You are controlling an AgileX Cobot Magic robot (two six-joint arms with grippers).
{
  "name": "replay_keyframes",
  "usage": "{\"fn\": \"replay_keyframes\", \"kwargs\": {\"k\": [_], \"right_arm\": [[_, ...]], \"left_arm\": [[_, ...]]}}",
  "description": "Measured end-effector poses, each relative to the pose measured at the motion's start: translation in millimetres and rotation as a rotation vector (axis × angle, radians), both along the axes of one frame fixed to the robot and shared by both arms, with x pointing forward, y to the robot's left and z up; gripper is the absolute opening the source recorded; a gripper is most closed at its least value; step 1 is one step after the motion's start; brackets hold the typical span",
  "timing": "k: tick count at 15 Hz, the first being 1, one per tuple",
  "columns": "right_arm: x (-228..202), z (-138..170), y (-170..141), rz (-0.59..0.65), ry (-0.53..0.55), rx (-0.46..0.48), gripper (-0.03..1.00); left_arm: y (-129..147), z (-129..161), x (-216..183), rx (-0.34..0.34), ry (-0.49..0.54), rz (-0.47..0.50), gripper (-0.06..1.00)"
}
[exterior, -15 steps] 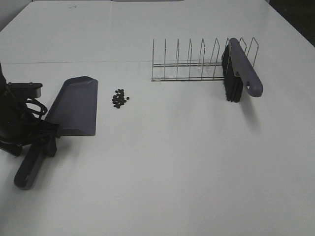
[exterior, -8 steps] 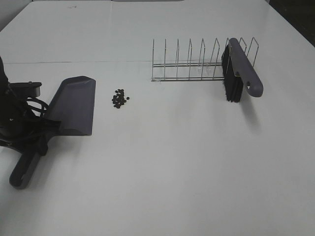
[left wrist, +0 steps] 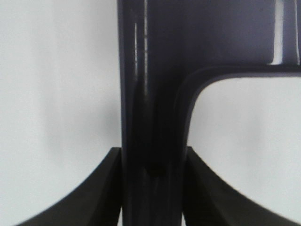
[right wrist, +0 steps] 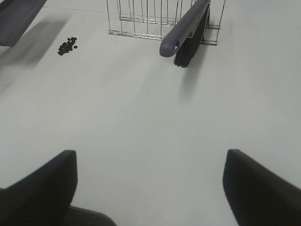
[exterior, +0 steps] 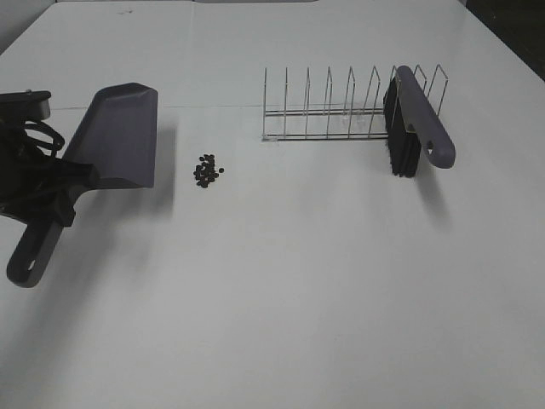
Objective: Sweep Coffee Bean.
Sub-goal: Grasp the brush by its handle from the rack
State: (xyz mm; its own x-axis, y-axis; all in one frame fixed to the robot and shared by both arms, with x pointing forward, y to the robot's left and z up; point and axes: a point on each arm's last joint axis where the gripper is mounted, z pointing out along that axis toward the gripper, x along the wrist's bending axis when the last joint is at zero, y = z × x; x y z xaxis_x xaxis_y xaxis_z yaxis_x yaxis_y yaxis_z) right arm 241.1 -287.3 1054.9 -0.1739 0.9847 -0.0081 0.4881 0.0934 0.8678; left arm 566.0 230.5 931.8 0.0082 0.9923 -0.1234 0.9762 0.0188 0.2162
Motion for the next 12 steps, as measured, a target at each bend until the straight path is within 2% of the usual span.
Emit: {"fn": "replay_keyframes", "kwargs": {"k": [3,6,9,12], "right_arm": [[14.4,4.9,0.2,-0.004,0.046,0.001,0.71],[64.4,16.3,1.1,-0.025,0.047,0.026,0.7],[126.0,25.8,3.5,0.0,0.138,-0.001,0.7],[205.0,38.2,7.4,0.01,0.254,0.014,0.7]], "left_arm": [[0.2,4.2,-0.9,0.0,-0.008,-0.002,0.32],[0.3,4.1,-1.2,0.001,-0.004,-0.003,0.32],[1.1,3.8,-2.2,0.011,0.006,-0.011,0.32],[1.8,3.7,-2.6,0.021,0.009,-0.019,0.32]]}}
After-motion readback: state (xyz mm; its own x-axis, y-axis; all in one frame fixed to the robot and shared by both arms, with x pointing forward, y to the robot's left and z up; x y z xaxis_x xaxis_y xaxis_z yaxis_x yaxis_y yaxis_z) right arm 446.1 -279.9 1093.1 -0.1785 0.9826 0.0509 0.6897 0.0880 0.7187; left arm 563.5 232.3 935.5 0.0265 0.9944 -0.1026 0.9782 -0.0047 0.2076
